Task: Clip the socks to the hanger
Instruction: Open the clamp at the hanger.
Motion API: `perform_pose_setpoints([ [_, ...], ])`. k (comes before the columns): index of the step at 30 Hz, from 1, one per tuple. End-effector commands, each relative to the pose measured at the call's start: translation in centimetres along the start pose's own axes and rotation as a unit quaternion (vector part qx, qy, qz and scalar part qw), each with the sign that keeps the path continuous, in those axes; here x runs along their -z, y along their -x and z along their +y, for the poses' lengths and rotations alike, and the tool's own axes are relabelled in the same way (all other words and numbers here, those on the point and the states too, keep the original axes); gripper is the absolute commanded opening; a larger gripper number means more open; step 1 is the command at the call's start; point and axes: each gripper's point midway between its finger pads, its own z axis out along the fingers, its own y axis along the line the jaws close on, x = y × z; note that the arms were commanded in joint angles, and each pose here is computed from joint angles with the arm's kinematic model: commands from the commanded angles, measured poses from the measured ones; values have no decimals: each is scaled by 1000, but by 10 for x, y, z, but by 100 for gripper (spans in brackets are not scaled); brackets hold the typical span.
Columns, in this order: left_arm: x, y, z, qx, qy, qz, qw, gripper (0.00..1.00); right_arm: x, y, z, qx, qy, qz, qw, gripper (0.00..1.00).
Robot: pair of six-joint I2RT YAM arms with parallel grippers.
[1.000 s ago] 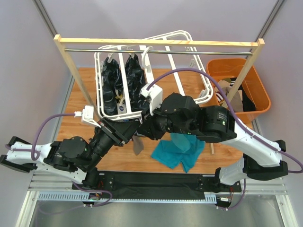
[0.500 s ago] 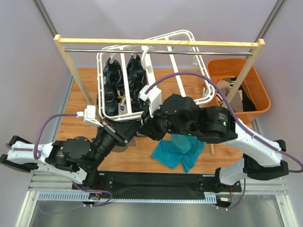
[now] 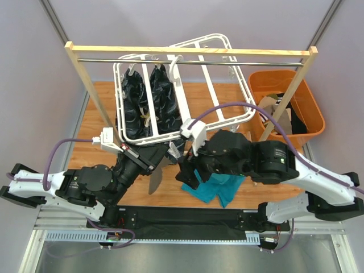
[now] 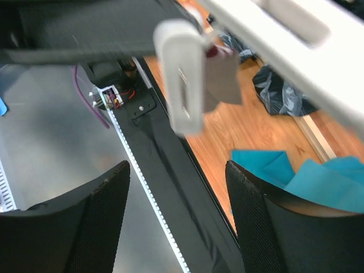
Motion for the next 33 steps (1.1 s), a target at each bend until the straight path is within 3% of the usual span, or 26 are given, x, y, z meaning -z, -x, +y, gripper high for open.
perform_pose_setpoints([
  [1,-1,4,3,29,13,-13,999,0,35,16,-3,-18,16,-94,995,70],
  [6,-1,3,7,65,18,-17,998,0,49,38,8,10,57,-201,978,58],
  [13,-2,-4,14,121,15,-19,992,0,55,65,3,30,39,-306,951,53],
  [23,0,-5,-2,157,-5,2,988,0,51,80,-2,53,15,-353,934,46],
  [33,0,-10,-2,160,-5,8,987,0,40,77,1,58,17,-340,939,36],
])
